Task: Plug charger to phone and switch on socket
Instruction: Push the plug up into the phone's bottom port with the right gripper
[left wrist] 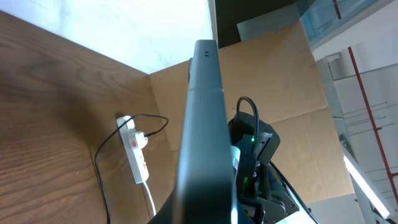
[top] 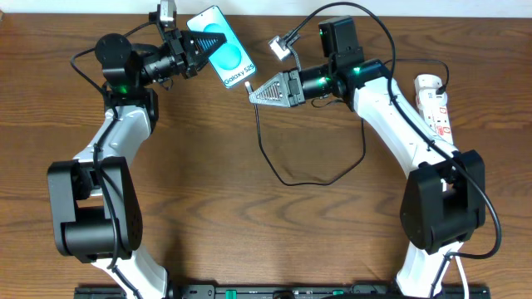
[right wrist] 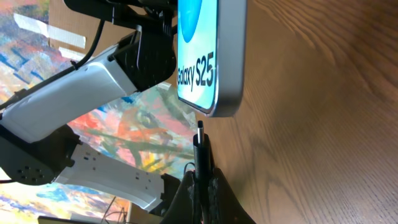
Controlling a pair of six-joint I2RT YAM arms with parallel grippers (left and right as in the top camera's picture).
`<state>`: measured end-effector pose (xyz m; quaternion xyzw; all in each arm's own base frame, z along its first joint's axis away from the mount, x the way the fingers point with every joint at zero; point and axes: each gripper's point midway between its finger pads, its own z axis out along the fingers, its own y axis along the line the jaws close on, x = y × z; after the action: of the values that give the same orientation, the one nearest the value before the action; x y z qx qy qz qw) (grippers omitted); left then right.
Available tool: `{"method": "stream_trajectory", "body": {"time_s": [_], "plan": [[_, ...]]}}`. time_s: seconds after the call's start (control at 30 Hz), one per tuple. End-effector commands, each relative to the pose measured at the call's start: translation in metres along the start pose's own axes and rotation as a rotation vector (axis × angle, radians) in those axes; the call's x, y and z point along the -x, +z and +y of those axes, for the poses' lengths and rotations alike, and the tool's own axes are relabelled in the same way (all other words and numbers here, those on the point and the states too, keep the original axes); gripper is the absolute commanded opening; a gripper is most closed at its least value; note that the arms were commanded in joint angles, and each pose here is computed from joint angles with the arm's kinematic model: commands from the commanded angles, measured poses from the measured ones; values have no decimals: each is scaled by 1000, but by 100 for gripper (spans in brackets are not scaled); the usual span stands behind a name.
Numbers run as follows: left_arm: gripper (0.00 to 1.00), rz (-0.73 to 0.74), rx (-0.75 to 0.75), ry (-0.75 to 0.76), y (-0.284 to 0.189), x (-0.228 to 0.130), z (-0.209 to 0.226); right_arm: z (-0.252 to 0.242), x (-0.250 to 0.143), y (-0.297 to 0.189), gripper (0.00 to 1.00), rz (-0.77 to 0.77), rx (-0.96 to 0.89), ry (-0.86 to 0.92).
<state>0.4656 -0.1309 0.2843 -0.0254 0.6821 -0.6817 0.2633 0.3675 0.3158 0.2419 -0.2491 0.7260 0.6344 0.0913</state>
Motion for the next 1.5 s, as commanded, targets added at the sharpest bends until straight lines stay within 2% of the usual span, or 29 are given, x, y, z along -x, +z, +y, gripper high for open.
{"method": "stream_trajectory", "body": {"time_s": [0.0,1.47], "plan": [[7,10,-13,28,1,1,-9,12,-3,9,1,24,28,-11],[7,72,-20,36,0,-9,-10,9,-1,9,1,16,11,-6]]}}
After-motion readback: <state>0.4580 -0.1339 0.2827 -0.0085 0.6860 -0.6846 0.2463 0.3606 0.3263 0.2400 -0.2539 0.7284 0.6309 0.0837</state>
